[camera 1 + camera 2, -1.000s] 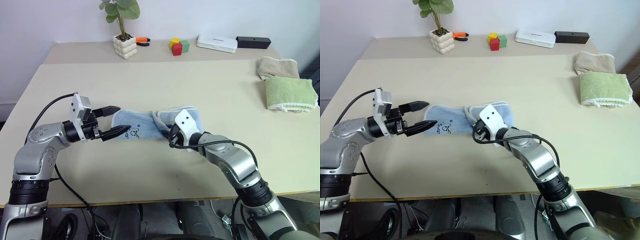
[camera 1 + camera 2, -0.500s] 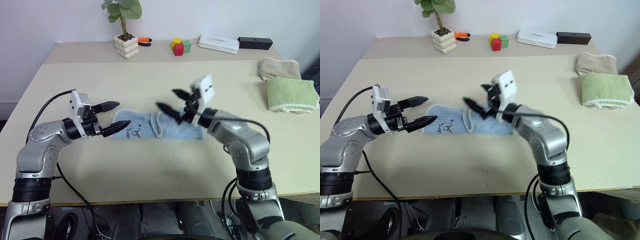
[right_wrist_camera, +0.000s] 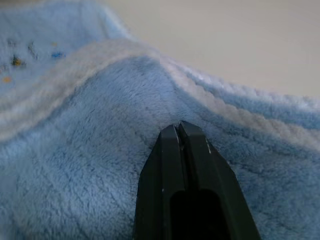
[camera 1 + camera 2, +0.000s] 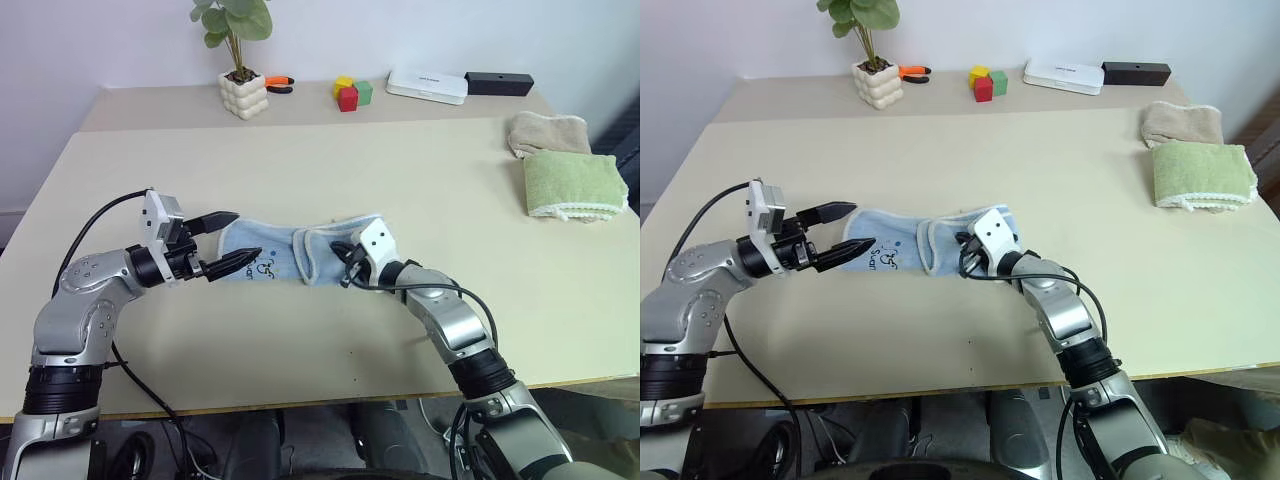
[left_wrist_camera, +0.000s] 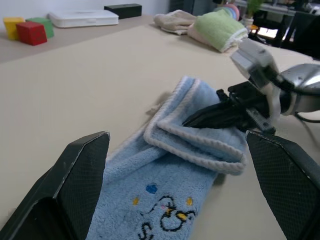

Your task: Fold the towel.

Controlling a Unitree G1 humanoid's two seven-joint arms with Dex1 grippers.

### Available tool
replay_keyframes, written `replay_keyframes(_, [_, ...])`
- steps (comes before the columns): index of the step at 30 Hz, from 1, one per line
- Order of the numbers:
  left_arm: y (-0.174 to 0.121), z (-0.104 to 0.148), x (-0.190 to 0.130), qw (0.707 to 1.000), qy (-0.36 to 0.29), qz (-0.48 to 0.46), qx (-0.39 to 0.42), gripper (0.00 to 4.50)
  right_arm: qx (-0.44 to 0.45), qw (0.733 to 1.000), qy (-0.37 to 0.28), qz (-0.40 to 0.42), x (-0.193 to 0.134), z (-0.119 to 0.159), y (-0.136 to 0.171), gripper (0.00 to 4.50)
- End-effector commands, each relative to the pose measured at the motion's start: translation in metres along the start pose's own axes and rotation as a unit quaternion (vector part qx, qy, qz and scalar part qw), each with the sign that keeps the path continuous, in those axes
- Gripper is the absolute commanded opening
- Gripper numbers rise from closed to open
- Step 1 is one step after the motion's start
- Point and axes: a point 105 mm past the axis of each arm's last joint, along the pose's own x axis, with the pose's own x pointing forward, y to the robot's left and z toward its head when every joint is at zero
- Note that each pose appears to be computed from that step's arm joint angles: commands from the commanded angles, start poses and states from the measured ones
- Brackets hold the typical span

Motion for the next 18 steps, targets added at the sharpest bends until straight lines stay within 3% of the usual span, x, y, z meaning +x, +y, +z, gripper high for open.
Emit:
replay_keyframes(1, [-0.007,0.0,-0.004,0.999,-0.005,0.018,-0.03,4.5,0.037,0.999,0.014,-0.023,-0.003,-0.009,-0.013,0.04])
replay_keyframes(5, [-0.01,-0.005,-0.01,0.994,-0.005,0.052,-0.091,4.5,0.067,0.995,-0.065,-0.046,-0.009,0.035,-0.039,1.25])
replay_keyframes(8, [-0.012,-0.011,-0.017,0.984,-0.013,0.091,-0.152,4.5,0.068,0.99,-0.112,-0.048,-0.024,0.065,-0.06,2.76])
replay_keyframes(11, [-0.022,-0.019,-0.026,0.971,-0.004,0.113,-0.212,4.5,0.035,0.993,-0.113,-0.017,-0.045,0.07,-0.068,4.33])
replay_keyframes(18, [-0.027,-0.027,-0.037,0.956,0.018,0.162,-0.245,4.5,0.017,0.989,-0.095,0.111,-0.106,0.072,-0.065,4.47])
